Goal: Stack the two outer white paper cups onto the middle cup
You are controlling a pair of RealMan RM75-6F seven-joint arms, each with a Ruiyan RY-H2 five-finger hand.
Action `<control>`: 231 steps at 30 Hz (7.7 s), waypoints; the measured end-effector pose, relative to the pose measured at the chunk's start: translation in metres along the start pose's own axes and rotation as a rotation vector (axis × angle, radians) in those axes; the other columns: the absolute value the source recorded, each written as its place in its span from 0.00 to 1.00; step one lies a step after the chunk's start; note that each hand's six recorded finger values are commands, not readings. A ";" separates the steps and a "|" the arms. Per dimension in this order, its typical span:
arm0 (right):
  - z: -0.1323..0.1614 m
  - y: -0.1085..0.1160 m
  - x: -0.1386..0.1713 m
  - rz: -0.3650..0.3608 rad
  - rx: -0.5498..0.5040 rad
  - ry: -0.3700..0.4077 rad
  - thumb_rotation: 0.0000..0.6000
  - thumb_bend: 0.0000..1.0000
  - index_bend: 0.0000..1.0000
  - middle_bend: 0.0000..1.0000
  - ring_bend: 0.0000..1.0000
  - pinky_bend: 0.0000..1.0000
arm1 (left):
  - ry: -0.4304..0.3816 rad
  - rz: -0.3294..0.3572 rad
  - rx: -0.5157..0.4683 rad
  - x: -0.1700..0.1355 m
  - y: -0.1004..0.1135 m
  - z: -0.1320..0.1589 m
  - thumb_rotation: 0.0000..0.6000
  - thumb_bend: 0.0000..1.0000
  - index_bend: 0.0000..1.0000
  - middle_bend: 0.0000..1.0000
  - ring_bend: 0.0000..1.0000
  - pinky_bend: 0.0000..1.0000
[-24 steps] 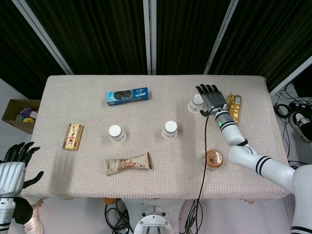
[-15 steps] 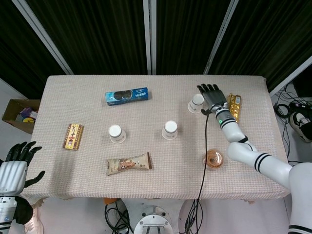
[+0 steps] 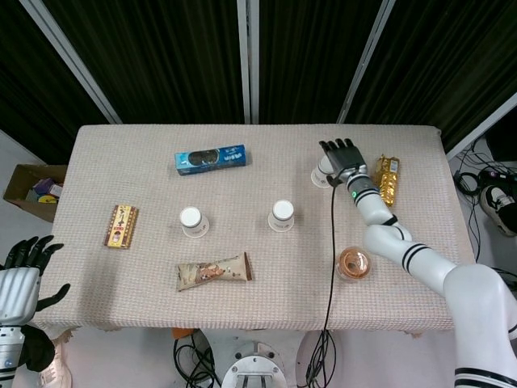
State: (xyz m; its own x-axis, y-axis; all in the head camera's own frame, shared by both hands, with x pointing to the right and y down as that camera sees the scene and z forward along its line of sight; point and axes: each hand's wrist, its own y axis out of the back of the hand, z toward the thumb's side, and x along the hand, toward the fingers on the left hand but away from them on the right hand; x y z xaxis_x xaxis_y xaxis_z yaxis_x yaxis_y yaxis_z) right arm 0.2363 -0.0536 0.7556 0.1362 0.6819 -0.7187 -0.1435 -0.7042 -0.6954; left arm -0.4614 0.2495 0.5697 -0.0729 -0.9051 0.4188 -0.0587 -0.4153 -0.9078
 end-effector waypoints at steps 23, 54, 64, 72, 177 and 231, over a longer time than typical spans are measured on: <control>0.041 0.033 0.085 -0.148 -0.054 0.317 1.00 0.44 0.40 0.41 0.19 0.06 | -0.007 0.000 -0.029 -0.002 -0.003 -0.001 1.00 0.20 0.23 0.12 0.08 0.10; 0.099 0.012 0.123 -0.218 0.186 0.538 1.00 0.41 0.37 0.33 0.16 0.06 | -0.001 -0.005 -0.030 -0.005 -0.005 -0.001 1.00 0.20 0.23 0.12 0.08 0.10; 0.099 -0.012 0.107 -0.133 0.237 0.498 1.00 0.17 0.00 0.02 0.00 0.00 | -0.030 0.016 -0.021 0.006 0.002 0.003 1.00 0.20 0.23 0.12 0.08 0.10; 0.082 -0.037 0.112 -0.068 0.236 0.441 1.00 0.10 0.00 0.00 0.00 0.00 | -0.150 0.003 -0.011 0.039 0.012 0.031 1.00 0.20 0.23 0.12 0.08 0.10; -0.178 -0.052 0.273 -0.384 -0.267 0.026 1.00 0.11 0.00 0.00 0.00 0.00 | -0.589 -0.371 -0.014 0.206 -0.001 0.453 1.00 0.35 0.42 0.42 0.35 0.12; -0.200 -0.053 0.302 -0.414 -0.339 0.008 1.00 0.18 0.00 0.00 0.00 0.00 | -0.109 0.024 0.116 0.116 0.018 0.074 1.00 0.18 0.24 0.15 0.10 0.11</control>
State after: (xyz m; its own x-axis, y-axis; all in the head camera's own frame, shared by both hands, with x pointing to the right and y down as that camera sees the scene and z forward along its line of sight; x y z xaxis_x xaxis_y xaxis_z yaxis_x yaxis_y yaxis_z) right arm 0.4814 0.1499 0.5750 0.1218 0.9158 -0.3828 0.2489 -0.4015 -0.8814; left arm -0.3973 0.1299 0.6005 0.0359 -0.9170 0.3974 0.0577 -0.3950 -0.9168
